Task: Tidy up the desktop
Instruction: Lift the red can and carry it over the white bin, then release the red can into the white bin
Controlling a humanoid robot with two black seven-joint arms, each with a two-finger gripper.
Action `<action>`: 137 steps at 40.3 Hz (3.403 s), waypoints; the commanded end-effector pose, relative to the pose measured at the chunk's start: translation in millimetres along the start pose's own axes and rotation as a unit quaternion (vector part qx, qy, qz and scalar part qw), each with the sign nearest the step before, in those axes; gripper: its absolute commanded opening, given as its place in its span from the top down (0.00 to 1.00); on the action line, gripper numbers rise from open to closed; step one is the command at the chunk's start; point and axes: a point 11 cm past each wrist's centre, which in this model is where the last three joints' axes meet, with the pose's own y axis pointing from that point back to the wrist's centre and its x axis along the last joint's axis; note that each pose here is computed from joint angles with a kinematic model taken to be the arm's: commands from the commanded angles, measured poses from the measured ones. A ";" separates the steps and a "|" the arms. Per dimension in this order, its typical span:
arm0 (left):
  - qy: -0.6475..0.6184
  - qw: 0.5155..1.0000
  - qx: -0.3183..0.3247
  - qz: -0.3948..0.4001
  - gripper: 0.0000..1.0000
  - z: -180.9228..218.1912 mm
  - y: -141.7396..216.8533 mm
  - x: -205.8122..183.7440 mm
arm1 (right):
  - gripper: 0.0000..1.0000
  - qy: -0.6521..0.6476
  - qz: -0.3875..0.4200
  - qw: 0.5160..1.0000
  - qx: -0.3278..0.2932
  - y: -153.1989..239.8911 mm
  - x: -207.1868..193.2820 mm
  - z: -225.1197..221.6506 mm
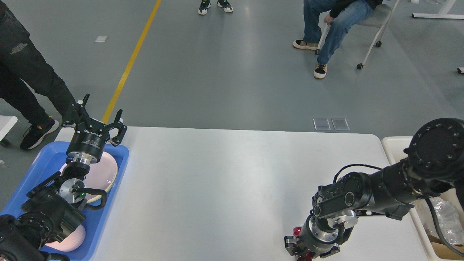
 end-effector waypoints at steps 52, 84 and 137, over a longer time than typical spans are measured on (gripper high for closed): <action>0.000 1.000 0.001 0.000 0.04 -0.1 0.0 0.0 | 1.00 -0.051 0.101 0.988 0.106 311.3 91.3 91.5; 0.000 1.000 0.000 0.000 0.04 0.0 0.0 0.0 | 1.00 -0.215 0.230 0.930 -0.191 298.6 108.1 312.9; 0.000 1.000 0.001 0.000 0.04 -0.1 0.0 0.0 | 0.89 -0.148 0.293 0.887 -0.325 55.9 92.6 348.8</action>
